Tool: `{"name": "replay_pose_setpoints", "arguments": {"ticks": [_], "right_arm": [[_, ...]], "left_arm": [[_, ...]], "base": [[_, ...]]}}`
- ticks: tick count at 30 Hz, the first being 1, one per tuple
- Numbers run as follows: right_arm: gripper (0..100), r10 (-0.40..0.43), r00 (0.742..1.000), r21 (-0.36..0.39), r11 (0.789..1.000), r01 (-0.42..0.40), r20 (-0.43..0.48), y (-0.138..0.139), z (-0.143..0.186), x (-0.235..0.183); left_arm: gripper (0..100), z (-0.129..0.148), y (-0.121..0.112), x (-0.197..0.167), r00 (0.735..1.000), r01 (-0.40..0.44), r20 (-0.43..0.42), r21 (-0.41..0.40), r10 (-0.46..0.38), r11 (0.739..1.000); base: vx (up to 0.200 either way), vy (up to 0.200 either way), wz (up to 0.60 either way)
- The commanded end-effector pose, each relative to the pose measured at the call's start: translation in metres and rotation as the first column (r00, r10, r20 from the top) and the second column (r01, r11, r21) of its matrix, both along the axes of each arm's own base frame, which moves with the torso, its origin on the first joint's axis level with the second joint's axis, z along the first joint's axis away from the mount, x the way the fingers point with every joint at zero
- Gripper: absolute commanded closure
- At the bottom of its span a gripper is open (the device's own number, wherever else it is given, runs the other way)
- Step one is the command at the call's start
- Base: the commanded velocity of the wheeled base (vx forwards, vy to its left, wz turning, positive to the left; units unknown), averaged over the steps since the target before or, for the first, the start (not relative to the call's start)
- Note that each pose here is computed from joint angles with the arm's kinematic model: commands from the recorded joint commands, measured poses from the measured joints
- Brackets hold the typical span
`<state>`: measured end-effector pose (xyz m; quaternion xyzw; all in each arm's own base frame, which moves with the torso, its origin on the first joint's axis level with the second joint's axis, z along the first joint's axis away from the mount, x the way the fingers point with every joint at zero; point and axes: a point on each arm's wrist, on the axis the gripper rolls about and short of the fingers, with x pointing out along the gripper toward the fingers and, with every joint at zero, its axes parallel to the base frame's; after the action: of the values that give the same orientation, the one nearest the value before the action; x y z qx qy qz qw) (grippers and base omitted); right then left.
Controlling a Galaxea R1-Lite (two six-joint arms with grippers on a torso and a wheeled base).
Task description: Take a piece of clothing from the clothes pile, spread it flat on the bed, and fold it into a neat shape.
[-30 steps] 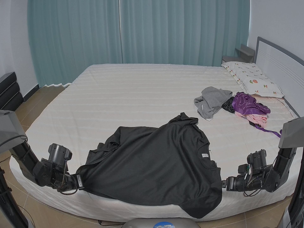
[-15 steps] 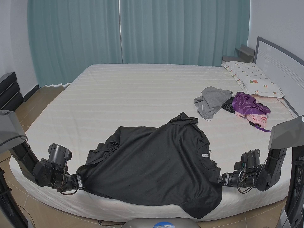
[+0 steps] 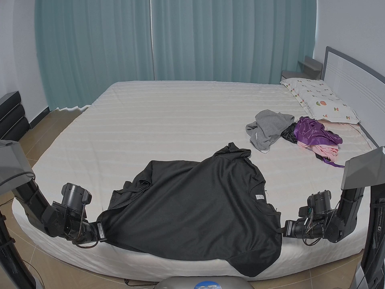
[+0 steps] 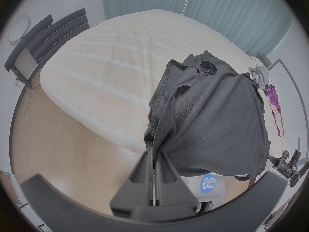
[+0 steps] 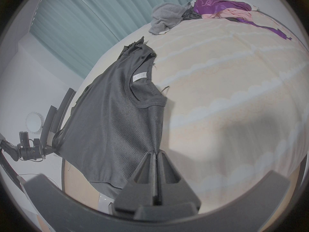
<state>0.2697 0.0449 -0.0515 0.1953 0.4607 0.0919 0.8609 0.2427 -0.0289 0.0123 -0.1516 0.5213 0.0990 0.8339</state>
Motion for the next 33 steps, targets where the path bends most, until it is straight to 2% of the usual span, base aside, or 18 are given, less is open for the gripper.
{"name": "replay_pose_setpoints", "arguments": {"ticks": [1,7,13,14,15,16,19,25,29,33], "right_arm": [[100,-0.029,1.000,-0.002,1.000,0.029,0.006,-0.010,0.008,-0.006],[100,-0.054,0.999,-0.009,0.998,0.054,-0.002,-0.019,0.012,-0.014],[100,-0.025,0.999,-0.010,1.000,0.024,-0.025,-0.014,0.009,-0.021],[100,-0.022,0.999,-0.010,1.000,0.021,-0.025,-0.013,0.009,-0.020],[100,-0.022,0.999,-0.010,1.000,0.021,-0.025,-0.013,0.009,-0.020],[0,-0.020,1.000,-0.005,1.000,0.019,-0.023,-0.013,0.008,-0.019],[0,-0.026,1.000,0.010,1.000,0.026,-0.013,-0.012,0.010,-0.017],[0,-0.072,0.997,0.173,0.983,0.069,0.015,-0.014,0.032,-0.011],[0,-0.103,0.995,0.202,0.975,0.096,0.021,-0.014,0.036,-0.007],[0,-0.115,0.993,0.218,0.970,0.109,0.017,-0.013,0.036,-0.007]], "left_arm": [[100,-0.002,-0.003,-0.003,1.000,0.013,-0.014,0.002,-0.013,1.000],[100,-0.003,-0.005,-0.006,0.999,0.022,-0.023,0.003,-0.022,1.000],[100,-0.003,-0.005,-0.005,1.000,0.022,-0.015,0.002,-0.022,1.000],[0,-0.003,-0.005,-0.005,1.000,0.022,-0.015,0.002,-0.022,1.000],[0,-0.003,-0.005,-0.005,1.000,0.022,-0.015,0.002,-0.022,1.000],[0,-0.002,-0.005,-0.004,1.000,0.019,-0.012,0.000,-0.019,1.000],[0,-0.002,-0.005,-0.003,1.000,0.016,-0.007,-0.004,-0.016,1.000],[0,0.010,0.000,0.004,0.999,-0.009,0.053,-0.025,0.010,1.000],[0,0.022,0.002,0.013,0.993,-0.022,0.112,-0.056,0.028,0.998],[0,0.032,0.000,0.023,0.983,-0.081,0.156,-0.118,0.099,0.990]], "base": [[0.000,0.000,0.00],[0.000,0.000,0.00],[0.000,0.000,0.00],[0.000,0.000,0.00],[0.000,0.000,0.00],[0.000,0.000,0.00],[0.000,0.000,0.00],[0.000,0.000,0.00],[0.000,0.000,0.00],[0.000,0.000,0.00]]}}
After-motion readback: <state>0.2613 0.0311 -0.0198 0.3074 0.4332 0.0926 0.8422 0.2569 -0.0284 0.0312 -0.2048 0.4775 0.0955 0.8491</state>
